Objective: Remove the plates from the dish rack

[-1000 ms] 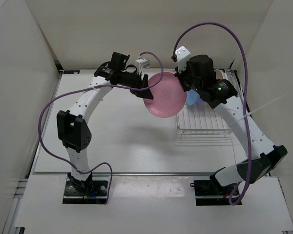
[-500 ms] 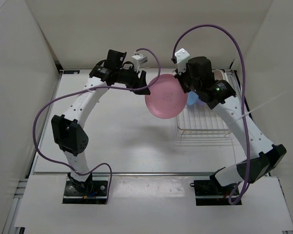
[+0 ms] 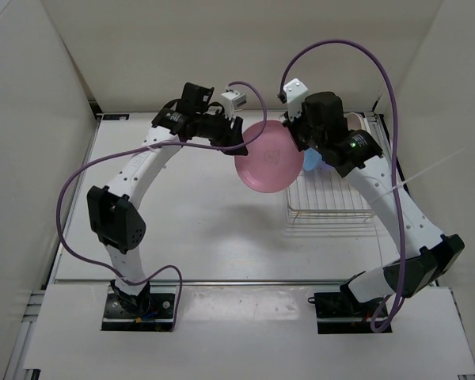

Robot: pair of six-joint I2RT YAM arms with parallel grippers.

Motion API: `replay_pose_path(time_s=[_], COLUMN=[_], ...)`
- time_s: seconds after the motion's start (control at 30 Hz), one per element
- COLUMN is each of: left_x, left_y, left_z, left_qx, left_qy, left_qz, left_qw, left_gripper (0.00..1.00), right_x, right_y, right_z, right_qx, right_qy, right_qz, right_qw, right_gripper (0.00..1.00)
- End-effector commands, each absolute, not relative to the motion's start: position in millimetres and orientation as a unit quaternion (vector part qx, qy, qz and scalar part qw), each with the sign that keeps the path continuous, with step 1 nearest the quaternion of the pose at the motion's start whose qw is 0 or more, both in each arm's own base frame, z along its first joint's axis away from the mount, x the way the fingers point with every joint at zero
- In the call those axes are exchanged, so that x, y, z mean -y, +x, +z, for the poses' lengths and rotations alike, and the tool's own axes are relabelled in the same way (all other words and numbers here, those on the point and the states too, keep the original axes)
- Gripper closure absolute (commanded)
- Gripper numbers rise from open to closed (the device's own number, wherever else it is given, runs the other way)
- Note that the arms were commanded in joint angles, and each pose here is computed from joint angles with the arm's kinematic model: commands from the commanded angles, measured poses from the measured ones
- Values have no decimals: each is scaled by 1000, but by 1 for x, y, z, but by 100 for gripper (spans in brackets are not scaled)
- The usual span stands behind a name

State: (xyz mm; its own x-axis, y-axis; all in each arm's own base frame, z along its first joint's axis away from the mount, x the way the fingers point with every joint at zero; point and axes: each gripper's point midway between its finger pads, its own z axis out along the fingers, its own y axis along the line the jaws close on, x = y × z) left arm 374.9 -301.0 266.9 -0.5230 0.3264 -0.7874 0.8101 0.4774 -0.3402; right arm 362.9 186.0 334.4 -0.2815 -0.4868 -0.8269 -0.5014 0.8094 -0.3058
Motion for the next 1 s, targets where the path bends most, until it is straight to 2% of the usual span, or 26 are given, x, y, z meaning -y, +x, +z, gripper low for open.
replay_pose_path(time_s=[0.0, 0.07, 0.1, 0.17, 0.3, 0.47, 0.53, 0.57, 0.63, 0.67, 0.7, 0.73, 0.83, 0.97], left_x=[304, 303, 301, 301, 298, 298, 291, 286, 273, 269, 263, 258, 238, 182], left_y=[381, 382, 384, 385, 388, 394, 404, 403, 410, 412, 407, 409, 404, 412], left_z=[279, 278, 278, 277, 278, 270, 265, 265, 259, 260, 253, 251, 242, 235], left_qx=[-786, -788, -791, -792, -799, -812, -825, -834, -845, -847, -855, -859, -867, -881], left_qy=[361, 359, 357, 355, 343, 316, 288, 267, 245, 232, 221, 207, 175, 92], left_qz=[-359, -354, -349, -345, -337, -334, -311, -303, -268, -258, -250, -238, -216, -186], left_qw=[351, 353, 355, 356, 361, 361, 373, 377, 393, 403, 397, 404, 413, 425], left_gripper=[45, 51, 60, 66, 89, 89, 89, 89, 89, 89, 89, 89, 89, 89], right_x=[-190, -190, -190, -189, -190, -192, -191, -187, -187, -186, -186, -184, -181, -173], right_y=[362, 362, 362, 362, 361, 358, 356, 358, 359, 360, 360, 361, 366, 373], right_z=[365, 365, 365, 362, 357, 365, 356, 352, 350, 347, 347, 347, 346, 349], right_qx=[-782, -782, -781, -784, -787, -781, -785, -790, -788, -790, -790, -791, -793, -794], right_qy=[-290, -290, -293, -292, -292, -295, -297, -293, -296, -294, -294, -292, -283, -268], right_qz=[29, 29, 27, 22, 27, 37, 36, 25, 22, 17, 17, 13, 0, -16], right_qw=[550, 550, 550, 547, 543, 549, 542, 539, 539, 538, 538, 538, 540, 545], right_gripper=[100, 100, 100, 100, 100, 99, 73, 66, 70, 67, 59, 57, 55, 52])
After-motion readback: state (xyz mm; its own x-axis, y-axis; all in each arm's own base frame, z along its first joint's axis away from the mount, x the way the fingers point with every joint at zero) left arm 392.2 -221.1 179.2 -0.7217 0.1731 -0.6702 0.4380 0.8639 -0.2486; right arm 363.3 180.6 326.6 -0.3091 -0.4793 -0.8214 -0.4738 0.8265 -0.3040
